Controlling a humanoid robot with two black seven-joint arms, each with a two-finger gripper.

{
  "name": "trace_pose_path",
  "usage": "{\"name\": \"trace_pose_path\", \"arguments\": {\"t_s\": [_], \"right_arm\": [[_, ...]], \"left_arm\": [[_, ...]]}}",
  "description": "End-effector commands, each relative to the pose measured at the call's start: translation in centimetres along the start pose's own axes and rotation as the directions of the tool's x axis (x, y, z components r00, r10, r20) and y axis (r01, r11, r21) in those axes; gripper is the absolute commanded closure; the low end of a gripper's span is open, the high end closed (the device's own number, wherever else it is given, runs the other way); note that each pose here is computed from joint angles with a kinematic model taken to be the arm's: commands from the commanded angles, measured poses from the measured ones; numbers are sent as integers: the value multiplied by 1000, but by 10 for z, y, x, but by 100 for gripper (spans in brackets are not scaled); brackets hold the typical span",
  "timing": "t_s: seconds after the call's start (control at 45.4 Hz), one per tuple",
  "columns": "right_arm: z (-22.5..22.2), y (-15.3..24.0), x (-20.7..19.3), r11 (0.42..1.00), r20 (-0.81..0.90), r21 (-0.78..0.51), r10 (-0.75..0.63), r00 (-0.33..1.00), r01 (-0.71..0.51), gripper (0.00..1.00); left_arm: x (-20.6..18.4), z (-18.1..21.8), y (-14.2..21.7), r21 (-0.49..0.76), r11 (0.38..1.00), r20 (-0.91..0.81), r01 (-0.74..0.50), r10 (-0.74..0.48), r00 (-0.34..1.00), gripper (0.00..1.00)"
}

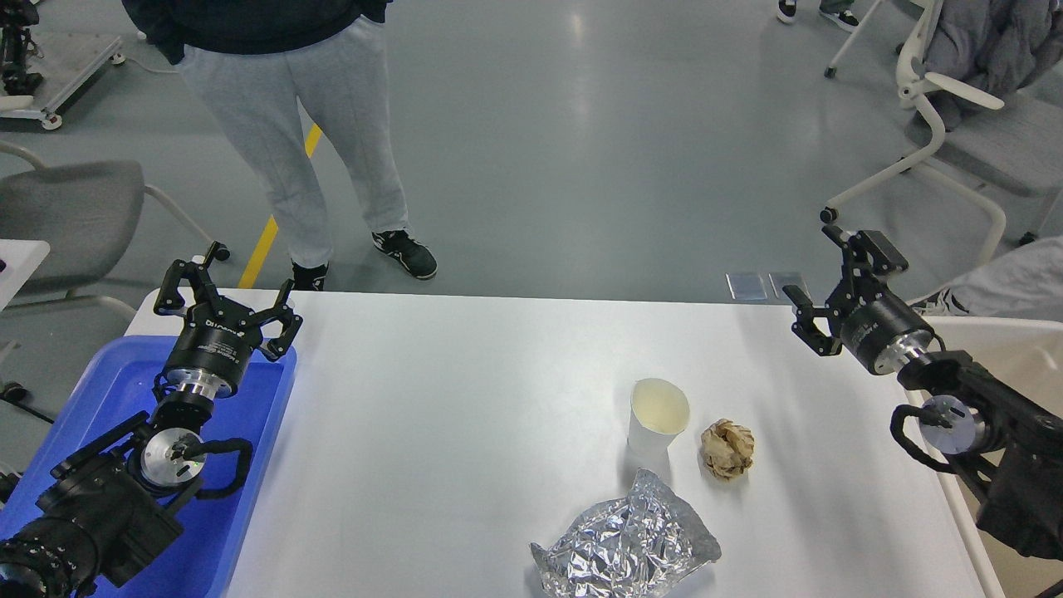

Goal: Tidy desktop
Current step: 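Swing the right gripper inward and lower it toward the white paper cup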

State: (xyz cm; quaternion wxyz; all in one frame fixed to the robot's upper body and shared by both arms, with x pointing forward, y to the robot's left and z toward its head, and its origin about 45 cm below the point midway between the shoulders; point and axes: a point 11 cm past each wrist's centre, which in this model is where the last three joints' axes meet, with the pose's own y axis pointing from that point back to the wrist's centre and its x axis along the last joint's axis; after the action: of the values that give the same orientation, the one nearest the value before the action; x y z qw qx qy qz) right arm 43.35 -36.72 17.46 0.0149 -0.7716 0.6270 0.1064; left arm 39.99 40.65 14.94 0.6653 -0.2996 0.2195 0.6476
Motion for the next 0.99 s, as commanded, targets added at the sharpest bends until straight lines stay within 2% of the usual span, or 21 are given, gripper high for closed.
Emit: {"name": "trace_pose_path", "arguments": {"t_s": [0.0, 0.154, 0.33, 0.506, 0.682, 0.814, 0.968], "right_arm": [[-25, 4, -36, 969, -161, -89, -242, 957, 231, 0], [-47, 9, -68, 913, -322, -178, -407, 855, 368, 0], [-37, 9, -80, 855, -495, -359, -515, 699, 375, 0], [-43, 5, -101, 794, -678, -469, -604, 418, 388, 0], [-39, 4, -117, 747, -711, -537, -651, 266, 392, 0], [-25, 3, -125, 699, -722, -619, -686, 90, 359, 1], [4, 16, -113, 640, -669, -709, -744, 4, 296, 0]], "left_arm": [[-1, 0, -1, 0, 1000, -2, 4, -4, 1000, 0], [-1, 0, -1, 1, 1000, -2, 6, -6, 1000, 0], [-1, 0, -1, 1, 1000, -3, 6, -6, 1000, 0], [-1, 0, -1, 1, 1000, -2, 6, -6, 1000, 0], [-1, 0, -1, 1, 1000, -2, 6, -6, 1000, 0], [-1, 0, -1, 1, 1000, -2, 6, -6, 1000, 0], [-1, 0, -1, 0, 1000, -3, 5, -5, 1000, 0]]}}
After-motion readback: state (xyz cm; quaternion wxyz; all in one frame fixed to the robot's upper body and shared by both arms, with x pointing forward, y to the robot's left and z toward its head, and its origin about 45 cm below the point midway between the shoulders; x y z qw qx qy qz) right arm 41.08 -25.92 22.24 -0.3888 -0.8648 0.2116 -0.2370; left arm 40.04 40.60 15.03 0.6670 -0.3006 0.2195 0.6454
